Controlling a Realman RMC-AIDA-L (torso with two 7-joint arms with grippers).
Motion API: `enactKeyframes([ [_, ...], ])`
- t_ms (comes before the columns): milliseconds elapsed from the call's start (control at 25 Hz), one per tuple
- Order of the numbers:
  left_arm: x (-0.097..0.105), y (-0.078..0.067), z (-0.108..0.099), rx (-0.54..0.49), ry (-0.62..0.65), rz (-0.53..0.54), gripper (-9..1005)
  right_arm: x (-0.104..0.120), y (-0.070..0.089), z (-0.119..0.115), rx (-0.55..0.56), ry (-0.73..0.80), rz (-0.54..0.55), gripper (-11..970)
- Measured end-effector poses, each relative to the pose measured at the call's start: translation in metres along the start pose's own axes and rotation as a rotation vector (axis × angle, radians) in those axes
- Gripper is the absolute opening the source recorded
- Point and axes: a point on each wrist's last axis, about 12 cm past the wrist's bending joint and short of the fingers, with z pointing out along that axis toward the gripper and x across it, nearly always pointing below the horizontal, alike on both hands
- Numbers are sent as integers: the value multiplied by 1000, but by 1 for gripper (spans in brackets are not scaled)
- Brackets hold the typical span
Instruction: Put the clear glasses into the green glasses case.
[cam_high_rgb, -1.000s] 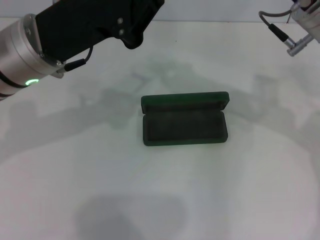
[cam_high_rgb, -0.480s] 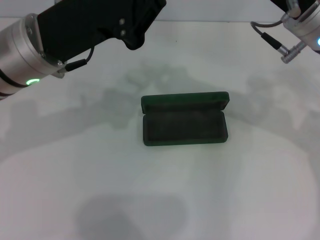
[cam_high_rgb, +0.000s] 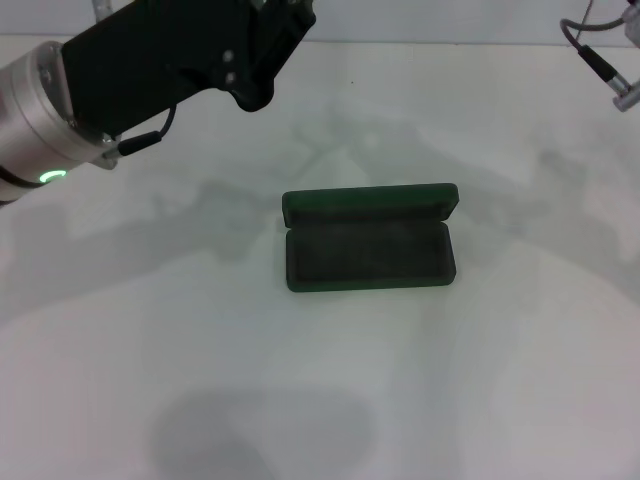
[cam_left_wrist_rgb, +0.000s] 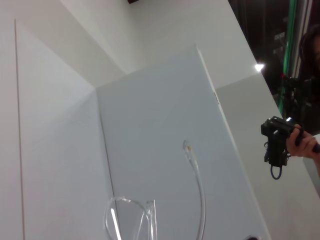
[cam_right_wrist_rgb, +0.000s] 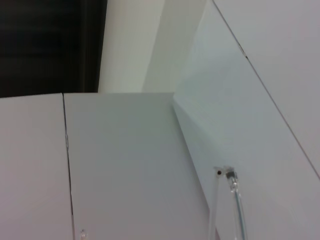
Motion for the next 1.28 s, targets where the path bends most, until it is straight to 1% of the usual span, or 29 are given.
enactKeyframes([
  [280,-1,-2,1,36,7,-28,23,7,0,-6,7,60,3,90],
  [480,-4,-4,1,72,-6,-45,22,16,1,-4,3,104,13,90],
  [760,-7,-3,4,110,-4,-58,23,21,3,-3,-6,129,18,90],
  [1280,-7,-1,12,140,-1,-65,22,37,10,9,-53,206,44,91],
])
